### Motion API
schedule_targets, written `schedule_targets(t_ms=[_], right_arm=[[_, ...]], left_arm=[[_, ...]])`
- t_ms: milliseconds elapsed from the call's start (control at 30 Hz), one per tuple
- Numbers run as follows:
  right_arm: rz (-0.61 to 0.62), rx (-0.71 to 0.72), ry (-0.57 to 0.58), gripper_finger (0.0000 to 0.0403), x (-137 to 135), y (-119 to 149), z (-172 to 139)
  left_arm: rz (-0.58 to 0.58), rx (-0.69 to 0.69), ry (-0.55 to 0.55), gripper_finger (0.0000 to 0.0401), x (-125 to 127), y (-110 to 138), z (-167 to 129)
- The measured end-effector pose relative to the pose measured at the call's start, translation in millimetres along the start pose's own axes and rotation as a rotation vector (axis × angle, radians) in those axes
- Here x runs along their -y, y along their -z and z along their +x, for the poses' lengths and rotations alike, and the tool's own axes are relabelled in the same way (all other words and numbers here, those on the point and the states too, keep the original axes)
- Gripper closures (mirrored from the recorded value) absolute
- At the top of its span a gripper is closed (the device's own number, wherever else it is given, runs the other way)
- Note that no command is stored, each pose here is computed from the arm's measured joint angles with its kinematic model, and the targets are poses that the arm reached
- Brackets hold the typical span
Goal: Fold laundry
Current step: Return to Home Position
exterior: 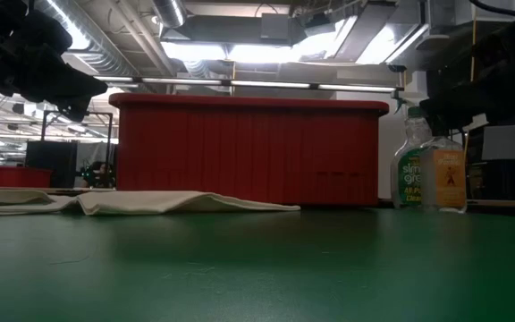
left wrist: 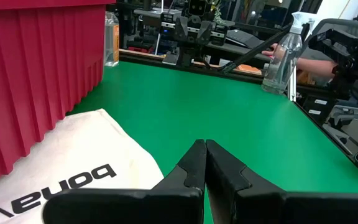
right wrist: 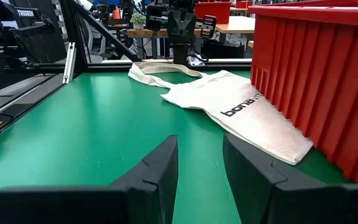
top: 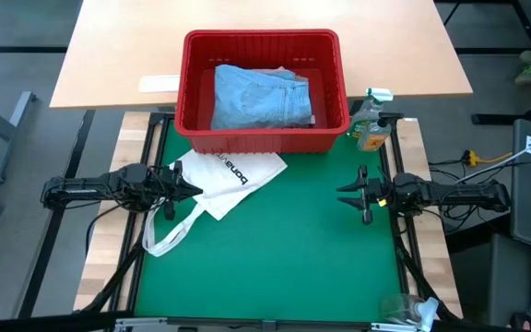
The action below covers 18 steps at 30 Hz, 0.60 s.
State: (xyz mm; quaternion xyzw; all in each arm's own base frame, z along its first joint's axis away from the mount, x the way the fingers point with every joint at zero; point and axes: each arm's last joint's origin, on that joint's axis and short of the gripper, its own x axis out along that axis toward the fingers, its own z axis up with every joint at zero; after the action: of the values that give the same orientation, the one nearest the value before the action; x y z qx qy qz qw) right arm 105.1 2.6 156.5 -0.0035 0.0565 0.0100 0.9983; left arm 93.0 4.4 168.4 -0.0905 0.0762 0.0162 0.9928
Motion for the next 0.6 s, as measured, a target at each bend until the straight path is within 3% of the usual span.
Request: schedule_targets(t_ms=[133,367,600], right_arm=[[0.0,0.0,0.0,0.0276,0.0,0.0,0.0],[0.0,0.0,0.0,0.0276,0.0,0.0,0.0],[0.0,-0.001,0.0,0.0276,0.0,0.1,0.0]], left_arm=[[-0.003,0.0,-0.008,0.0401,-0.3,0.1,0.0],[-0.006,0.028,-0.166,0.0401,-7.3,-0.9,-0.4],[-0.009,0.032,-0.191,0.0401,-9.5,-1.3,-0.7]])
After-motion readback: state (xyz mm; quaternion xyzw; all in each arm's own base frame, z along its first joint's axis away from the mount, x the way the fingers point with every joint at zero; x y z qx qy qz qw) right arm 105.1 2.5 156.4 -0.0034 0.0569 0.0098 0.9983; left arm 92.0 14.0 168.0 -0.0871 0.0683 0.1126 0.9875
